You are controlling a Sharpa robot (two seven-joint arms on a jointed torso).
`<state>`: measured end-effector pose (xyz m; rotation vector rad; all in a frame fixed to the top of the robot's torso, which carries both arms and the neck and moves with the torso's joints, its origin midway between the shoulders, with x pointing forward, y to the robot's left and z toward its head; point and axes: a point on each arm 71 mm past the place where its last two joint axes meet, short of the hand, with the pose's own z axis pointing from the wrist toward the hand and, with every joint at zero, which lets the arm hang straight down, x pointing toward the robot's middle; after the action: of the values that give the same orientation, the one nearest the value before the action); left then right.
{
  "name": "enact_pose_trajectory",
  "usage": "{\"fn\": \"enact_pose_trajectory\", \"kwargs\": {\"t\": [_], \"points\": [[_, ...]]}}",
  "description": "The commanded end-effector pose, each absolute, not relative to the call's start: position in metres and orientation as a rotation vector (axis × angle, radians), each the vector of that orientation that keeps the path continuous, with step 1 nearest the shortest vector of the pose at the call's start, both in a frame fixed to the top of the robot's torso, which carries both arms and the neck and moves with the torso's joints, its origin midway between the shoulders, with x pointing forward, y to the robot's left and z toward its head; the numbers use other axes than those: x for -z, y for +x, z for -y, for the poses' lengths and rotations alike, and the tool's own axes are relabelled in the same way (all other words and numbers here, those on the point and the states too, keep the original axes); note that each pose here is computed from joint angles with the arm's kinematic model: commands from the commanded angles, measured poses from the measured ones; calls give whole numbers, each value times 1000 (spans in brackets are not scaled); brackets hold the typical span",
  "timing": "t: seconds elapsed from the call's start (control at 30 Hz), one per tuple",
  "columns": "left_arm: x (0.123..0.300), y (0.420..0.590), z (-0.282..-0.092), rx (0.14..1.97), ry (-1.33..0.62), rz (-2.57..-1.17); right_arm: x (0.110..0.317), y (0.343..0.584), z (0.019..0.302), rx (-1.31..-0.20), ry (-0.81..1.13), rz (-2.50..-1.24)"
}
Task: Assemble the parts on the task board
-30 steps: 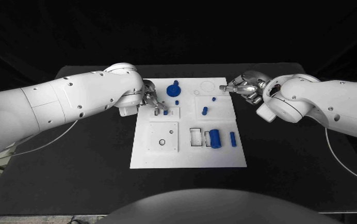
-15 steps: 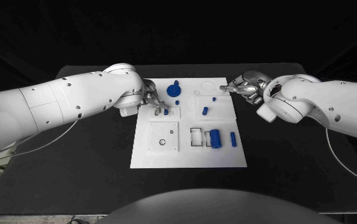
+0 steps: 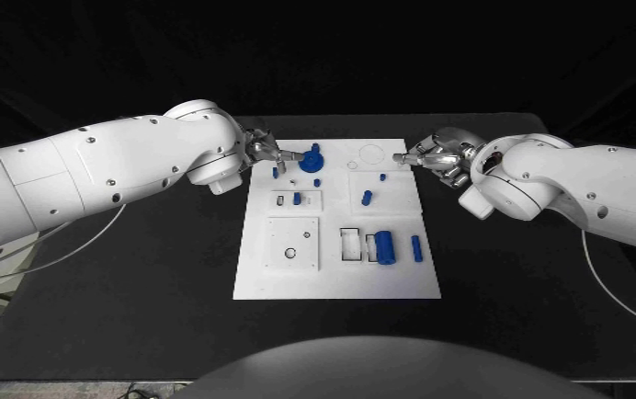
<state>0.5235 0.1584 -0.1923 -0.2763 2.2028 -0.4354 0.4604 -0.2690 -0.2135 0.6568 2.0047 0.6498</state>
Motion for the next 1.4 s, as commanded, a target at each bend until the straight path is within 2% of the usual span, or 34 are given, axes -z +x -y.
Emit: {"fn": "enact_pose_trajectory", "kwargs": {"t": [0.03, 0.33, 0.63, 1.0, 1.4], "points": [[188, 527, -159, 457, -282, -2194, 214, 460, 268, -653, 643, -2016], [193, 537, -167, 301, -179, -2248, 215, 460, 268, -652, 642, -2020], [194, 550, -166, 166, -74, -2226, 215, 460, 267, -653, 640, -2024], [193, 556, -169, 150, -68, -2187, 216, 459, 268, -649, 644, -2024], [200, 563, -172, 102, -72, -2218, 216, 459, 267, -653, 640, -2027]]}}
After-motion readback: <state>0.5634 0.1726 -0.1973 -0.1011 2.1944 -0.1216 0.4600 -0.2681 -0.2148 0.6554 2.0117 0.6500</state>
